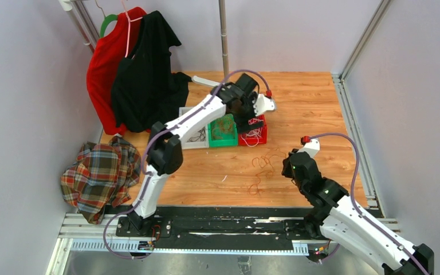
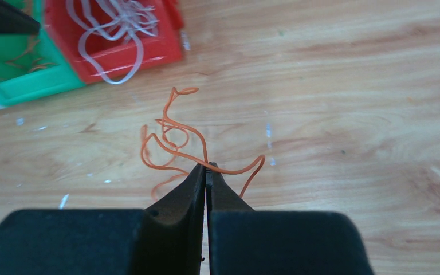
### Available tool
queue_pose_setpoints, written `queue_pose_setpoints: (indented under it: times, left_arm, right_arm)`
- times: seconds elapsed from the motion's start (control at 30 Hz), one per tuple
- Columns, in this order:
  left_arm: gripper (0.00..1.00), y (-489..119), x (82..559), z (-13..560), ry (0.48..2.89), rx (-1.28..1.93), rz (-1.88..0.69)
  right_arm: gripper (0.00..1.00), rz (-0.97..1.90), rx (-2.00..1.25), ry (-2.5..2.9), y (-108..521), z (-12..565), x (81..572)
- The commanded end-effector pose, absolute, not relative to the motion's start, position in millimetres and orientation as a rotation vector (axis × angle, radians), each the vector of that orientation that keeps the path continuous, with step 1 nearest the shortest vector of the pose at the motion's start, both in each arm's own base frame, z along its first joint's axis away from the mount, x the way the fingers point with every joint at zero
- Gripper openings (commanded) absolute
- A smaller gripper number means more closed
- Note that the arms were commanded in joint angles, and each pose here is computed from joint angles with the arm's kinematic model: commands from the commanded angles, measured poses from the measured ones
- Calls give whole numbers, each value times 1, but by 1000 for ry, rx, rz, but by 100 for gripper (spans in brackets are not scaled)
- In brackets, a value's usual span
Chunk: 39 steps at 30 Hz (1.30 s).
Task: Untangle the cables
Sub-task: Pick up the cable at the center of the board, then place the cable in the bin.
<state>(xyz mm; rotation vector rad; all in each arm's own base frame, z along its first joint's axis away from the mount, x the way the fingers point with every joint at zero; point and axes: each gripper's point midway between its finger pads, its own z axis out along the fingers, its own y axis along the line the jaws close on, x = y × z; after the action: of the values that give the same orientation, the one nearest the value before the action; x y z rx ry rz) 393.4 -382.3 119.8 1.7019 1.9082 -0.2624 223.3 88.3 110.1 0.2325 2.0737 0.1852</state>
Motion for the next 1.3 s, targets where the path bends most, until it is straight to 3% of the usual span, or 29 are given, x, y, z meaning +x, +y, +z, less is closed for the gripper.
queue_pose_setpoints:
  times: [0.0, 0.2, 0.47, 0.73, 1.03, 1.27]
  left_arm:
    - [98, -356, 361, 217, 1813, 1650, -454]
    - [98, -300, 330, 291, 1798, 1524, -549]
    - [98, -196, 333, 346, 1981, 1110, -409]
    - [98, -98, 336, 334, 2177, 806, -293]
    - [98, -84, 309, 308, 2238, 818, -329]
    - [98, -79, 300, 291, 2268, 843, -339]
  right_arm:
    - [1, 377, 50, 2046, 122, 153, 219]
    - [1, 608, -155, 1957, 163, 242, 212]
    - [1, 753, -294, 1873, 204, 343, 223]
    - [1, 711, -332, 1740, 227, 424, 263]
    - [1, 716, -358, 1694, 264, 451, 312]
    - [1, 619, -373, 1755, 285, 410, 356]
